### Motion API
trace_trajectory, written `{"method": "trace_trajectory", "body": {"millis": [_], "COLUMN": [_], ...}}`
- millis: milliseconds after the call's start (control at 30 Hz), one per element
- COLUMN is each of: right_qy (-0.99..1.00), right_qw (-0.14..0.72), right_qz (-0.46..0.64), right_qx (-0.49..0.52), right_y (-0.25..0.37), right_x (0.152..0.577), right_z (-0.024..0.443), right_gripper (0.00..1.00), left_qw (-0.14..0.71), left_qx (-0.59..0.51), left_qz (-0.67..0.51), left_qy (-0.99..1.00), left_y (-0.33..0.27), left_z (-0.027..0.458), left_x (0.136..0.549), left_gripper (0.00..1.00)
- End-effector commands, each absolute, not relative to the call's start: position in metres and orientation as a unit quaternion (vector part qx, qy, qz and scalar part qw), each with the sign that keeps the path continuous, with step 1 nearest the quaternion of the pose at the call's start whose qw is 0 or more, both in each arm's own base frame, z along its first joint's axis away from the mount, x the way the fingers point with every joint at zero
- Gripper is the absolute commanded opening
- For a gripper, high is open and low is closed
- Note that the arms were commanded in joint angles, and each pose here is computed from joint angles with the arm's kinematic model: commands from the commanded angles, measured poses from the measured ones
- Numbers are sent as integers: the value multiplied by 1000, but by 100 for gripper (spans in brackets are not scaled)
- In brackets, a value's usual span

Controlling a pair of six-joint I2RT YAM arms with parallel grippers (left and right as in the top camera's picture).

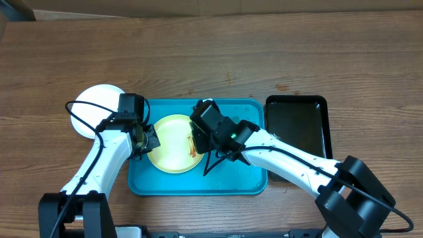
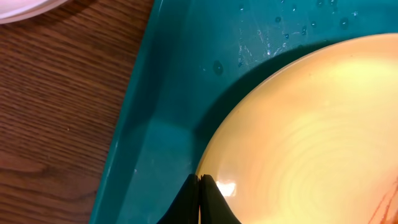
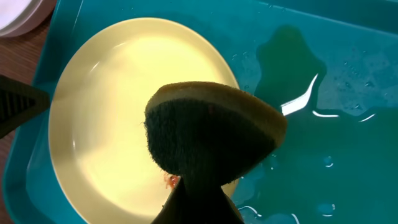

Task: Clean dirty plates on tray and stack at the side
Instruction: 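Scrub the yellow plate with the sponge while the left gripper holds it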

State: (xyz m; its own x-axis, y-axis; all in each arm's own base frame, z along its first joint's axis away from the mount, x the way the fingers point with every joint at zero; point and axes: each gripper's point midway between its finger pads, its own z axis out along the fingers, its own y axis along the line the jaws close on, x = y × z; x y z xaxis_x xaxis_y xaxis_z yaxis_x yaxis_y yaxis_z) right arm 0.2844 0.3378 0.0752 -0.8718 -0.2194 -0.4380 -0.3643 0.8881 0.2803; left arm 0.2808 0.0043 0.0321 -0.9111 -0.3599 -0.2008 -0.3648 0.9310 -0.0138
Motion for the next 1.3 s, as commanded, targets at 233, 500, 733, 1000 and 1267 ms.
{"method": "trace_trajectory", "body": {"millis": [233,500,733,1000,1267], "right_qy": [942,941,944,943,964], "right_qw": [227,230,221,207,157], "right_qz": [169,171,163,160,97], "right_qx": [-178,-179,-186,-208,-192], "right_y": [343,347,354,377,361], "right_x": [298,301,300,291,280], "right_z": [108,112,93,56,-3], "right_gripper": [4,4,4,4,4], "left_qw": [97,73,41,42,43], "left_qx": [-181,-182,-180,-180,-180], "left_qz": [-3,-34,-42,-44,-45], "left_qy": [979,980,982,982,982], "left_y": [1,-1,-4,-4,-5], "left_z": [28,16,-1,-1,-1], "left_x": [281,280,274,275,275], "left_gripper": [4,4,4,4,4]}}
